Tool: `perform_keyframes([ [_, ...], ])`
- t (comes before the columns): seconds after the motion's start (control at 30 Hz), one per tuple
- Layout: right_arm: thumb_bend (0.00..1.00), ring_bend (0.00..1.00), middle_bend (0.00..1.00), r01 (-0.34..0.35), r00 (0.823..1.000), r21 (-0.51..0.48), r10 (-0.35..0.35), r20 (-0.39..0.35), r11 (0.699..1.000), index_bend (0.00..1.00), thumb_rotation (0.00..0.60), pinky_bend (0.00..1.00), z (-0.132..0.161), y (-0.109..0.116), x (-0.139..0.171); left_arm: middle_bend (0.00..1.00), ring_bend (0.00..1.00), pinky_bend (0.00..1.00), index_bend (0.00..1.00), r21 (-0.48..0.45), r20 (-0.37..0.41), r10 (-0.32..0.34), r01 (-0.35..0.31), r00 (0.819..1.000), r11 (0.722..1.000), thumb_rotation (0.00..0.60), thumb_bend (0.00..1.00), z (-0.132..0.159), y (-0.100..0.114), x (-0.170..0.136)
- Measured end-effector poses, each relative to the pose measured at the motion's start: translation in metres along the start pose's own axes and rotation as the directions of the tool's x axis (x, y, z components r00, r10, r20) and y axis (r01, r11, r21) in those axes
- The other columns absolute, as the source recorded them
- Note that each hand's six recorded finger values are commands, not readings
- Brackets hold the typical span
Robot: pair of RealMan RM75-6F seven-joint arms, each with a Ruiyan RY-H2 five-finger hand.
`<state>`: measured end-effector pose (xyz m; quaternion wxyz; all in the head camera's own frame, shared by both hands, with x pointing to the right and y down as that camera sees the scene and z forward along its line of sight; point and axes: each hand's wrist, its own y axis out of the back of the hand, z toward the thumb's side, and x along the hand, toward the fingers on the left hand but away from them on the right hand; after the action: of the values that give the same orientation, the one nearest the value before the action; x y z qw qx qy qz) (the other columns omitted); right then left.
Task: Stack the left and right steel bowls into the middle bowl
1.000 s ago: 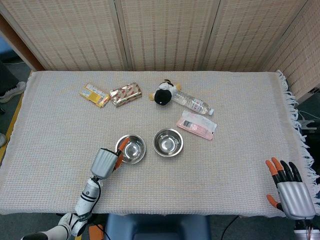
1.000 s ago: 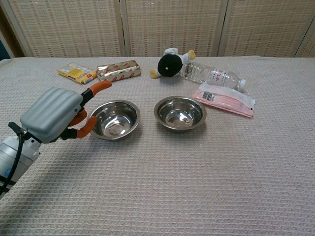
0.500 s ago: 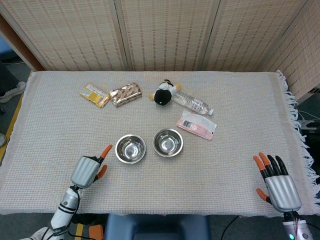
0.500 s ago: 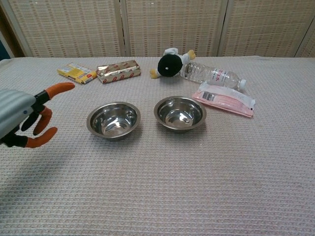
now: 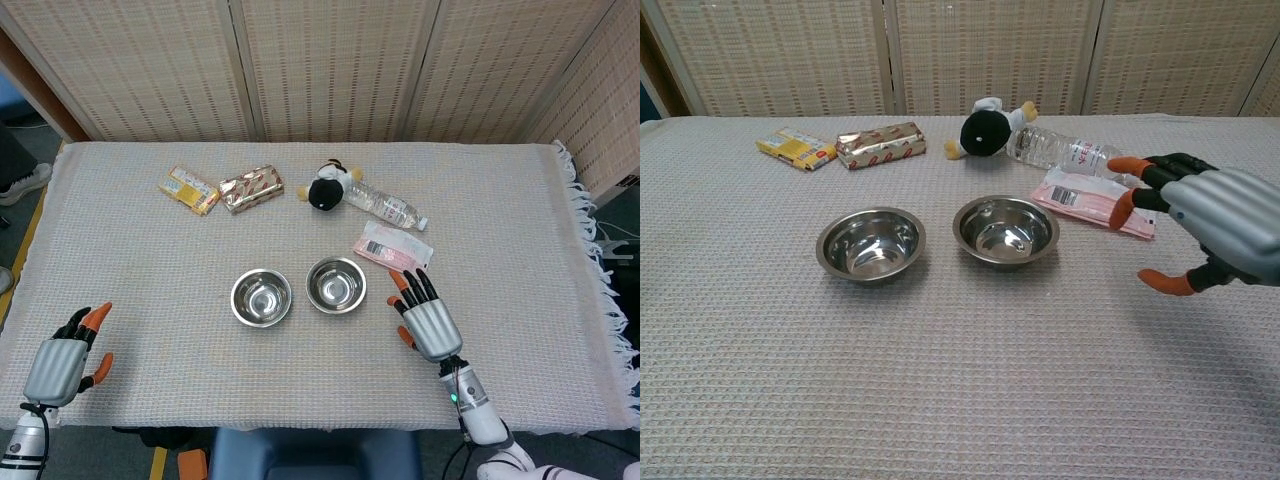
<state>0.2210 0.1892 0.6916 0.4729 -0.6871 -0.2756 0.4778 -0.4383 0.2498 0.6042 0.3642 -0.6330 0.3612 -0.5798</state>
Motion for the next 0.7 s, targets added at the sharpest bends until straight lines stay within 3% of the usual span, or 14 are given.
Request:
perform_keyframes([
  [0.3, 0.25, 0.00, 0.00, 0.009, 0.999, 0.022, -0.009, -0.035, 1.000, 0.41, 0.600, 0.00, 0.066, -0.031, -0.065, 0.12, 0.09, 0.34, 0.00, -0.010, -0.031, -0.019, 0.019, 0.999, 1.000, 0.600, 0.41, -0.010, 0.006, 0.000],
  [0.53, 0.43, 0.00, 0.00, 0.013, 0.999, 0.000, -0.012, -0.039, 1.000, 0.72, 0.600, 0.00, 0.084, -0.040, -0.083, 0.12, 0.09, 0.34, 0.00, -0.025, -0.044, -0.019, 0.017, 0.999, 1.000, 0.600, 0.41, -0.016, 0.010, -0.001],
  [0.7, 0.48, 0.00, 0.00, 0.045, 0.998, -0.017, -0.046, -0.045, 0.999, 0.77, 0.600, 0.00, 0.084, -0.038, -0.084, 0.12, 0.09, 0.34, 0.00, -0.024, -0.041, -0.018, 0.017, 0.999, 1.000, 0.600, 0.42, -0.016, 0.011, -0.002],
])
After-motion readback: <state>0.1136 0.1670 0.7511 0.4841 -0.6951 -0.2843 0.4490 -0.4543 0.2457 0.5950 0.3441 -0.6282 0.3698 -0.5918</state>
